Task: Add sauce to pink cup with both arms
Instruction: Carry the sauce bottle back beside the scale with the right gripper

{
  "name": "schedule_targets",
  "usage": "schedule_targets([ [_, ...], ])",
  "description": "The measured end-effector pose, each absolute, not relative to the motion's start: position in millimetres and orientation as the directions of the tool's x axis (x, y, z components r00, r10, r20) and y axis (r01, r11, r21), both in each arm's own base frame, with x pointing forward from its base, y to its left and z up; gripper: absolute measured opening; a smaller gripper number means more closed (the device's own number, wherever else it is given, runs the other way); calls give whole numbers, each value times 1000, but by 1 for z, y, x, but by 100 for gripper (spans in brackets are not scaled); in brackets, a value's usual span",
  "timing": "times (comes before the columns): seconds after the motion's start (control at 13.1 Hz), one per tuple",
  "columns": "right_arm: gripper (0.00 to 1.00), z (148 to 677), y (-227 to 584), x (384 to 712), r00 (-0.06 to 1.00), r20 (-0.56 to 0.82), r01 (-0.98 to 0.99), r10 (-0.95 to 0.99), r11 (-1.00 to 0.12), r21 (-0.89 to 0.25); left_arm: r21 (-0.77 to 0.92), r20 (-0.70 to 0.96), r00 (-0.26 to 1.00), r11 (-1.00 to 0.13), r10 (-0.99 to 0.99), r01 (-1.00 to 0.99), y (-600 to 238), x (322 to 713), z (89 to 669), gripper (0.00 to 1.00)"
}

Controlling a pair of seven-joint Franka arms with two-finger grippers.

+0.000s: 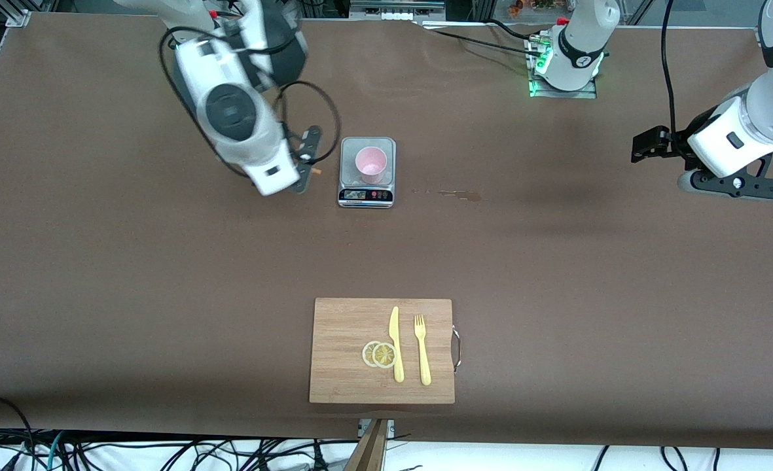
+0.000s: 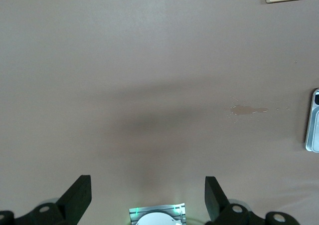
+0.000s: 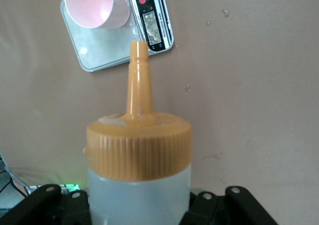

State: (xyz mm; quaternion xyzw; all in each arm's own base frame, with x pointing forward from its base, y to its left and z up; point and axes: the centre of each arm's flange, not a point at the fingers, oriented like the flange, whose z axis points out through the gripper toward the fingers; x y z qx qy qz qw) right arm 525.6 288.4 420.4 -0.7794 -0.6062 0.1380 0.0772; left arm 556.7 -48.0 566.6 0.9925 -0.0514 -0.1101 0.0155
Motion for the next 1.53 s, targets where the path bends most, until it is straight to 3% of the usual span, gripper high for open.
schedule_targets([
  [0.31, 19, 426, 212, 563, 186, 110, 924, 976, -136, -358, 42, -217, 971, -994, -105, -99, -48, 557, 567, 100],
  [0.76, 19, 391, 128, 599, 112, 445, 935, 889, 58, -351, 42, -216, 971, -994, -105, -98, -48, 557, 567, 100],
  [1.22, 19, 286, 50, 605, 62, 806, 925, 589, 269, -268, 42, -215, 971, -994, -105, -99, -48, 557, 567, 100],
  [1.53, 18, 209, 36, 590, 18, 897, 930, 442, 321, -177, 42, -217, 971, -994, -105, -98, -48, 558, 566, 100],
])
